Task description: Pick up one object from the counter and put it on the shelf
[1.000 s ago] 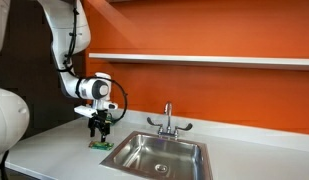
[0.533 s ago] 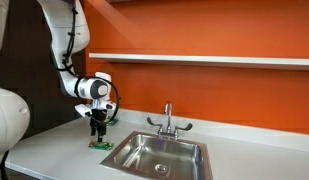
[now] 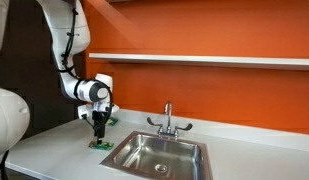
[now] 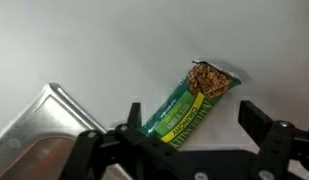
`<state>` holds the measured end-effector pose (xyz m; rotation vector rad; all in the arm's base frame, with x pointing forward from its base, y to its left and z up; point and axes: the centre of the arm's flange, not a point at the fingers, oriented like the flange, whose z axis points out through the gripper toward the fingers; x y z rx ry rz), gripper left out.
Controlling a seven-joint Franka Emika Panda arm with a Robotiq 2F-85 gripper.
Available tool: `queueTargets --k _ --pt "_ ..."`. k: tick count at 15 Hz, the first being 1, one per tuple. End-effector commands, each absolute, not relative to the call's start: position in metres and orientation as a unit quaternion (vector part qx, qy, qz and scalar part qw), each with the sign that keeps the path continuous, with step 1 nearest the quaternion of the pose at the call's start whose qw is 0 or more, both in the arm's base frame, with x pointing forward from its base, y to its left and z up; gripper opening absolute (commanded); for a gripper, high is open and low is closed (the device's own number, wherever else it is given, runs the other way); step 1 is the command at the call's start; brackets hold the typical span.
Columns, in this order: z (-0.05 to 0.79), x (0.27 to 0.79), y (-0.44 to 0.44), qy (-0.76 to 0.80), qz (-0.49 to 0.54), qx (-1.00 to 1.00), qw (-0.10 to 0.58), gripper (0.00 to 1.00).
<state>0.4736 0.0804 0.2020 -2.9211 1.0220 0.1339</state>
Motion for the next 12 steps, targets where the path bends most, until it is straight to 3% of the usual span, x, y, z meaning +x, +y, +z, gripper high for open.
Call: queueTargets --k 1,12 --pt "0.2 0.466 0.075 0.376 0.033 -0.926 0.023 1.0" --pt "0.189 0.467 0.065 0.445 0.035 -0.895 0.01 1.0"
